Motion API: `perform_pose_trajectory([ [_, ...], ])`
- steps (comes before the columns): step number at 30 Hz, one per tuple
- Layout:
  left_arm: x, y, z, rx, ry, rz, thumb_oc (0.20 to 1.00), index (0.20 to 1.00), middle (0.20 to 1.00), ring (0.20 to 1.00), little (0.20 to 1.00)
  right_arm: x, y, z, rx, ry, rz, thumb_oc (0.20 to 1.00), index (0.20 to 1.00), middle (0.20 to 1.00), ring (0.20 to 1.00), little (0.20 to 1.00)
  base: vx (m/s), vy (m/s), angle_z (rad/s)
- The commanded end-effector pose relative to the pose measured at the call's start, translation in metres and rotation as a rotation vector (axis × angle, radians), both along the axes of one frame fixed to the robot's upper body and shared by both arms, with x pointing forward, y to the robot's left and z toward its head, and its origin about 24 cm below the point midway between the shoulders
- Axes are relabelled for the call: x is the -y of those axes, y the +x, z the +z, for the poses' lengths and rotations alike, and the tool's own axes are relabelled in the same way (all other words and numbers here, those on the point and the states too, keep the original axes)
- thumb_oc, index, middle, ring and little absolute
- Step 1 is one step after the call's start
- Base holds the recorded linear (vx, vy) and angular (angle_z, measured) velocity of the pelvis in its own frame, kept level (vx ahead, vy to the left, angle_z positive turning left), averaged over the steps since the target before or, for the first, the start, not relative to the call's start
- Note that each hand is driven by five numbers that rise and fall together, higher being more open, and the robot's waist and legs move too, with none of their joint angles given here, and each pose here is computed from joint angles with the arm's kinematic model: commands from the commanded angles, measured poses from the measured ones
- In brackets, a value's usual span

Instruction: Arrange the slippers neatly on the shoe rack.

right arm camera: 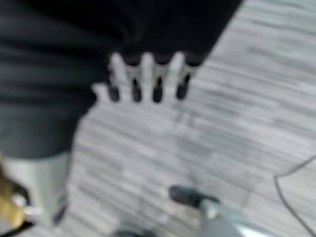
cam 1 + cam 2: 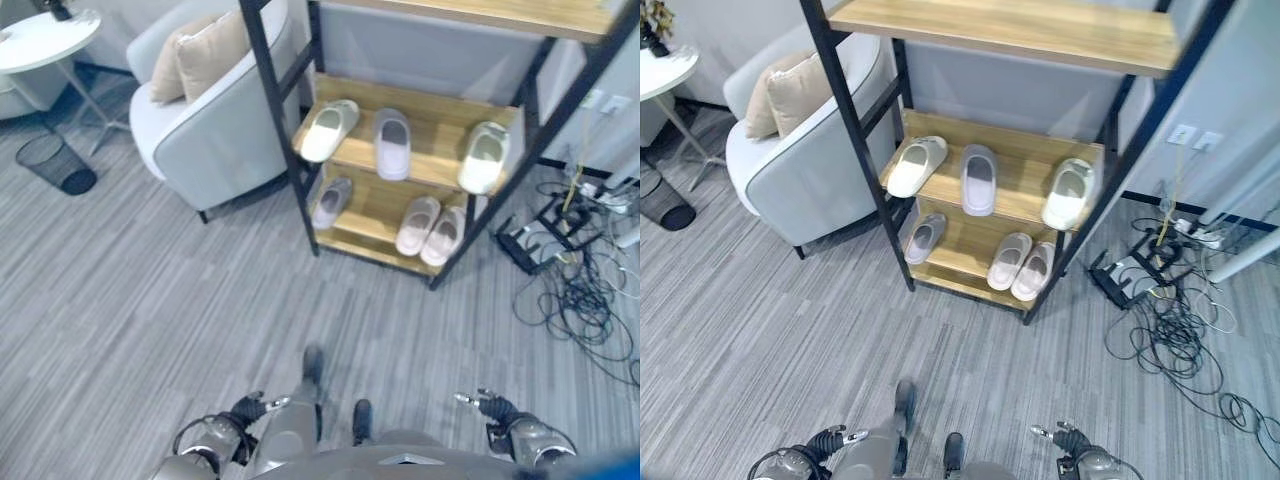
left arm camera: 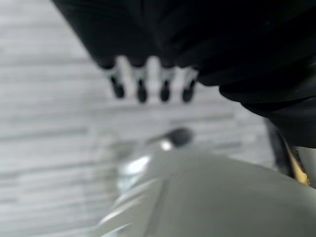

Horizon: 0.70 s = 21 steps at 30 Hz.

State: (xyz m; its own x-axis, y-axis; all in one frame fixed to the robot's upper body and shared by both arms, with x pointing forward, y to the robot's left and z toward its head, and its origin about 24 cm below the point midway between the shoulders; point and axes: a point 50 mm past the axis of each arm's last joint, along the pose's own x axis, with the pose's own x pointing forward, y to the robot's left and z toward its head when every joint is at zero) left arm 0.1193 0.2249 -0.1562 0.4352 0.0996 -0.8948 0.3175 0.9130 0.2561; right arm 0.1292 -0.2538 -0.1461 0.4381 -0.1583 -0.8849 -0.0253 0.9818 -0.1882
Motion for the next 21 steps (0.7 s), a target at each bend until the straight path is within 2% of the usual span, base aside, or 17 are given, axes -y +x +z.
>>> perform_pose_trajectory([
  [1,-0.004,-0.035,-0.008,-0.103,0.028,-0.008,1.0,1.0,1.0,1.0,1.0,0.003,-0.014,-0.001,0.001,-0.028,0.04,1.0,1.0,1.0,1.0,1.0,0.31,0.175,-0.58],
  [7,-0.006,-0.033,-0.007,-0.103,0.039,-0.013,1.0,1.0,1.0,1.0,1.0,-0.018,-0.026,-0.011,-0.049,0.024,0.072,1.0,1.0,1.0,1.0,1.0,0.23,0.176,-0.22],
  [14,-0.008,-0.013,-0.002,-0.029,0.03,0.011,1.0,1.0,1.0,1.0,1.0,-0.021,-0.027,-0.012,-0.053,0.056,0.052,1.0,1.0,1.0,1.0,1.0,0.11,0.166,-0.04],
  [21,-0.01,-0.017,-0.003,-0.05,0.039,-0.014,1.0,1.0,1.0,1.0,1.0,-0.021,-0.026,-0.011,-0.045,0.06,0.049,1.0,1.0,1.0,1.0,1.0,0.13,0.024,0.02],
])
